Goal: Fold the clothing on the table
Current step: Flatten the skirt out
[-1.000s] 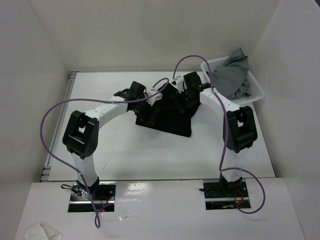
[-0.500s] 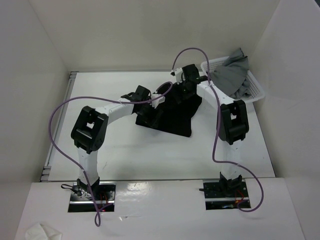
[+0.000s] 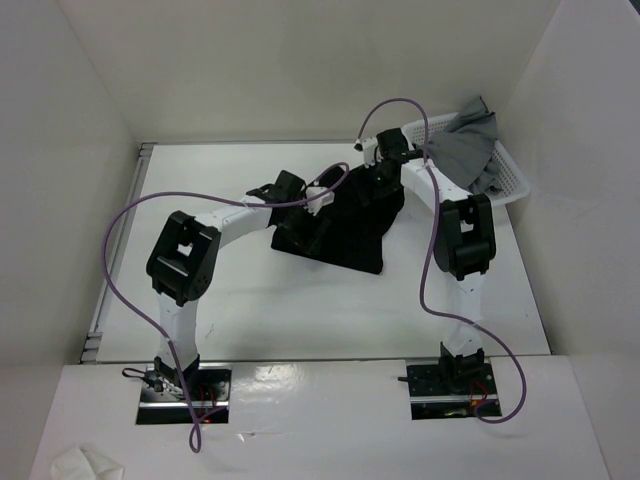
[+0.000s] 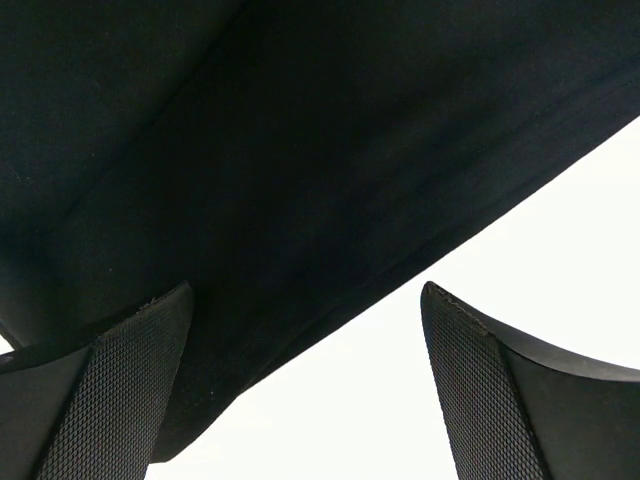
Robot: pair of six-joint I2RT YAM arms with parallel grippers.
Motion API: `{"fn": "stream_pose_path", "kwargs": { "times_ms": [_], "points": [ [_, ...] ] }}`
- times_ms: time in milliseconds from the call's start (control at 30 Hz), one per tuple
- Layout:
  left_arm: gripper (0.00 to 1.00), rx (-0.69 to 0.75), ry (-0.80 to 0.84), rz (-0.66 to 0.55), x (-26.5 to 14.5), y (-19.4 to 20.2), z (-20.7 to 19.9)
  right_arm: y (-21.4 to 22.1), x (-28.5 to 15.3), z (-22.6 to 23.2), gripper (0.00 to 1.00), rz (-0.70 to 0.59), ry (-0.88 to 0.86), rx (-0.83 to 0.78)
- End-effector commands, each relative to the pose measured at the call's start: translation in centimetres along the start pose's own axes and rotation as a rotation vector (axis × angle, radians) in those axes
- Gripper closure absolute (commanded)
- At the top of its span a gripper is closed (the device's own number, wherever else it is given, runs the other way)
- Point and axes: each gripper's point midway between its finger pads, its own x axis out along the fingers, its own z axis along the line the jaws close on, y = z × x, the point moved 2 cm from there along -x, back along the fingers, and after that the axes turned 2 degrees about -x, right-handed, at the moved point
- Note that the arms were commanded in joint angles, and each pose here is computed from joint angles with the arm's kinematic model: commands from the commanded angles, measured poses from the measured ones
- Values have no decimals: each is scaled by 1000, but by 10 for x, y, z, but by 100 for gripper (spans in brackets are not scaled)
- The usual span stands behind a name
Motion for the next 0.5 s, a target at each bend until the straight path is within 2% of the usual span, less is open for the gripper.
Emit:
{"fn": "stream_pose_path", "kwargs": {
  "times_ms": [0, 100, 467],
  "points": [
    [0, -9, 20, -14, 1, -9, -4, -27, -25, 11, 4, -76, -54, -1],
    [0, -15, 33, 2, 2, -3, -7, -28, -32, 12, 4, -73, -55, -1],
    [0, -15, 51, 20, 1, 4, -14, -8, 18, 25, 4, 18, -105, -3]
  ]
}}
